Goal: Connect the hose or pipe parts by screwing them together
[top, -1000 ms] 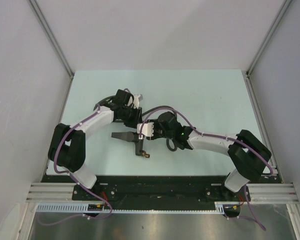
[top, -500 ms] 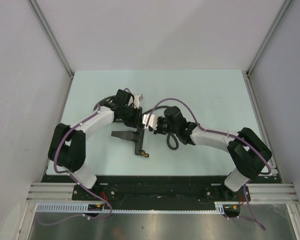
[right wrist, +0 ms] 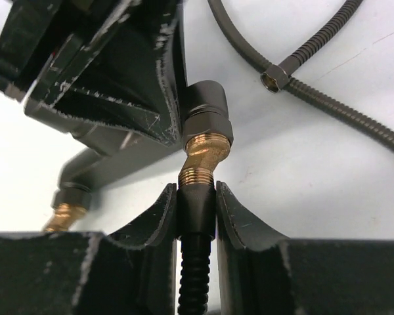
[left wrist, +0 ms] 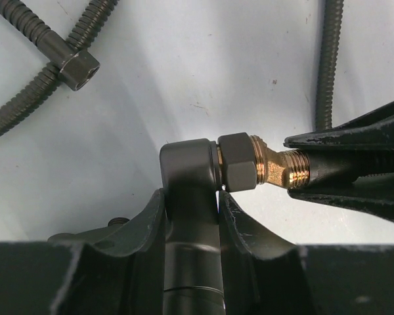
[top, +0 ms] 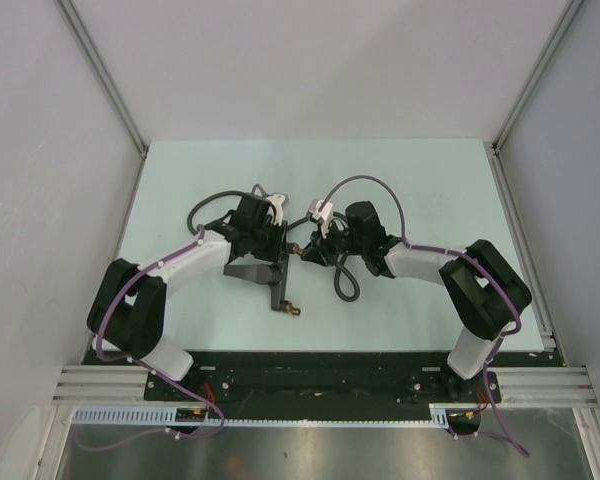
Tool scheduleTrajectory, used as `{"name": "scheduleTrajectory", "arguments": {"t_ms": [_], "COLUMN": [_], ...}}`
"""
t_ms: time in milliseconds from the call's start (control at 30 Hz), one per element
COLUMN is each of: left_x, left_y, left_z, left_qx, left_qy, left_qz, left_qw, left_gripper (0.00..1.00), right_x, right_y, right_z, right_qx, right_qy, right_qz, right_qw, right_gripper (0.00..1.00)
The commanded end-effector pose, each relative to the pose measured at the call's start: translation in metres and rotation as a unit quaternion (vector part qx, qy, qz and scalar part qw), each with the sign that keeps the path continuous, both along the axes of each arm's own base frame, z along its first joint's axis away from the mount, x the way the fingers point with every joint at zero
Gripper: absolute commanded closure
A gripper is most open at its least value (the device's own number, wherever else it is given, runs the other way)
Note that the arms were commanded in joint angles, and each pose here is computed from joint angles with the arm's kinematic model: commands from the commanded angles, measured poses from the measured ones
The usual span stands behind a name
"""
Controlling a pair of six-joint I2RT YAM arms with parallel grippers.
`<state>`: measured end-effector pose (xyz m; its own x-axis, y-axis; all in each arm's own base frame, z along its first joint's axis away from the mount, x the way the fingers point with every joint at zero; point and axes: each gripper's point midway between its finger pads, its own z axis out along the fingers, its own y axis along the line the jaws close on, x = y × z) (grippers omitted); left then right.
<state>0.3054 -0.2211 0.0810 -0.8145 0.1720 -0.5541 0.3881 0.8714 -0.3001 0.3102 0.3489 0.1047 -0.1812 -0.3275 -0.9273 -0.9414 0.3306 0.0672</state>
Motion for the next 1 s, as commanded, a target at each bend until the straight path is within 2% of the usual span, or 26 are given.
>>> {"name": "scheduleTrajectory", "arguments": {"t_ms": [0,133,300,333,433,700,867,967], "left_x": [0.003,0.005,-0.001,-0.001,0.000,-0.006,-0.013,-0.010], "left_y": [-0.059,-0.061,-0.066,-0.065,-0.060,-0.047,-0.050,-0.053], "left_z": [0.073,0.074,0.090,0.096,0.106,0.078,0.067,0.073], "left_qx": [-0.119,-0.121,-0.159,-0.161,-0.146,-0.147,-0.149,-0.147], "left_qy": [-0.116,-0.118,-0.094,-0.100,-0.095,0.013,0.032,0.000], "left_qz": [-0.070,-0.077,-0.093,-0.094,-0.087,-0.070,-0.080,-0.088], "left_qw": [0.984,0.983,0.978,0.977,0.981,0.987,0.985,0.985], "left_gripper": [1.00,1.00,1.00,1.00,1.00,1.00,1.00,1.00], "right_x": [-0.013,-0.018,-0.021,-0.033,-0.026,-0.014,-0.017,-0.012], "right_y": [0.025,0.020,0.017,0.023,0.026,0.045,0.055,0.054], "right_z": [0.048,0.039,0.030,0.022,0.019,0.038,0.040,0.047], "right_qx": [0.129,0.104,0.026,-0.014,-0.078,-0.131,-0.124,-0.082], "right_qy": [0.086,0.094,-0.002,-0.056,-0.156,-0.309,-0.328,-0.270], "right_qz": [0.048,0.048,0.041,0.071,0.058,0.005,0.005,-0.013], "right_qw": [0.987,0.989,0.999,0.996,0.983,0.942,0.936,0.959], "right_gripper": [1.00,1.00,1.00,1.00,1.00,1.00,1.00,1.00]}}
